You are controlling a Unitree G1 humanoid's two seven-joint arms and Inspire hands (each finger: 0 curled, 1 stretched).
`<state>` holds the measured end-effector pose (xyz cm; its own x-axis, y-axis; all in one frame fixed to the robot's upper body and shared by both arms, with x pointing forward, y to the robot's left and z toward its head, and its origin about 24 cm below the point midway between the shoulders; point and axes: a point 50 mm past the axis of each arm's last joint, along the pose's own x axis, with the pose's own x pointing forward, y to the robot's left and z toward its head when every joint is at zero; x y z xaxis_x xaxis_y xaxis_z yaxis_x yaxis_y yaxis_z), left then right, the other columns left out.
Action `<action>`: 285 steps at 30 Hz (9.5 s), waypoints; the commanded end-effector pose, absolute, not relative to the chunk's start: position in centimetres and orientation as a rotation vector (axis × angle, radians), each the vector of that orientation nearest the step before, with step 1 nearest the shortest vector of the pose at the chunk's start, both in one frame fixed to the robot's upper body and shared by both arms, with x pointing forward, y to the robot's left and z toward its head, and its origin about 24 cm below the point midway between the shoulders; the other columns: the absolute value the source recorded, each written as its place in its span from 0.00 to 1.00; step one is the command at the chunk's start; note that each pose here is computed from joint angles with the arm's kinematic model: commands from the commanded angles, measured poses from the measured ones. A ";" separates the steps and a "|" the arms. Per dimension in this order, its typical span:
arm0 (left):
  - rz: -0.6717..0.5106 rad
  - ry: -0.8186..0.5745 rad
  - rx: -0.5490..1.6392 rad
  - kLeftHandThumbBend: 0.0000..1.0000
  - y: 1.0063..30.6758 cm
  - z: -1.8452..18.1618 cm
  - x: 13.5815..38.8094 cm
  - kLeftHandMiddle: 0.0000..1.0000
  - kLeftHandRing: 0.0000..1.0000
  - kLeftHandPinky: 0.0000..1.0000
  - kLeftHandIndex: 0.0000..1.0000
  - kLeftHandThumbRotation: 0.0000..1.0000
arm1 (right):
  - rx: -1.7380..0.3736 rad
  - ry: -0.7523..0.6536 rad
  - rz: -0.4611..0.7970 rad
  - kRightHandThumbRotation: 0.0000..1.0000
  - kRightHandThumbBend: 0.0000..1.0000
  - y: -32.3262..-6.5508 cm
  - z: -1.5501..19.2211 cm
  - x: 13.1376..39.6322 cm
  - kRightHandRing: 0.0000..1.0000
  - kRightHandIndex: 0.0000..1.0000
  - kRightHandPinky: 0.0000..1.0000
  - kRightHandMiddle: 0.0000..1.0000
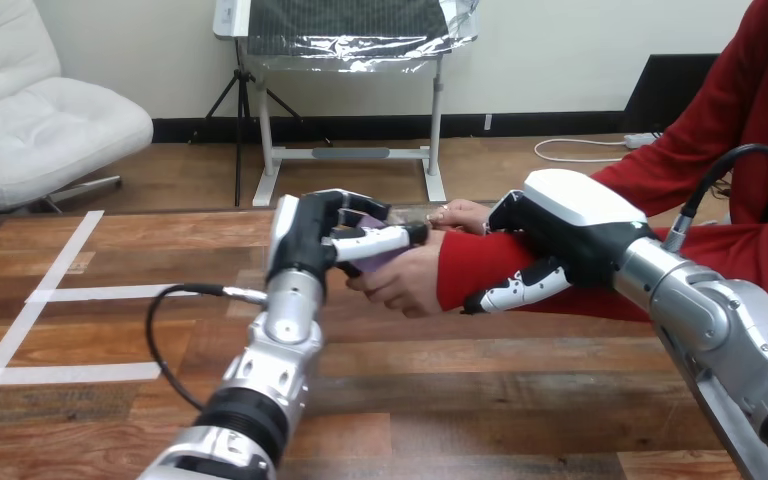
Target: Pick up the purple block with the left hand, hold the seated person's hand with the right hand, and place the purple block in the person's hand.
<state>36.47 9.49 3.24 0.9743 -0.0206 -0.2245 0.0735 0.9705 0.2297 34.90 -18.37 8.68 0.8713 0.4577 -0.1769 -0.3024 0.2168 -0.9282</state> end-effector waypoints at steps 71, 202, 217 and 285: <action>-0.197 0.059 0.146 0.62 7.7 7.4 38.1 0.83 0.79 0.61 0.81 0.60 | -1.169 -0.270 0.525 0.43 0.74 -16.7 10.9 35.1 0.28 0.35 0.24 0.34; 0.007 -0.047 0.063 0.43 18.2 5.5 29.5 0.86 0.86 0.88 0.77 0.55 | -1.079 0.171 0.841 0.99 1.00 -20.4 12.5 32.7 0.91 0.97 0.83 0.93; 0.028 -0.087 0.037 0.39 18.2 5.7 28.6 0.83 0.84 0.83 0.73 0.46 | -1.051 0.090 0.729 1.00 1.00 -20.6 13.0 31.8 0.90 0.98 0.81 0.92; -0.008 -0.315 0.051 0.31 17.6 7.4 25.0 0.64 0.64 0.52 0.60 0.38 | -0.326 -0.453 0.354 1.00 0.92 -17.8 9.6 24.3 0.89 0.89 0.85 0.90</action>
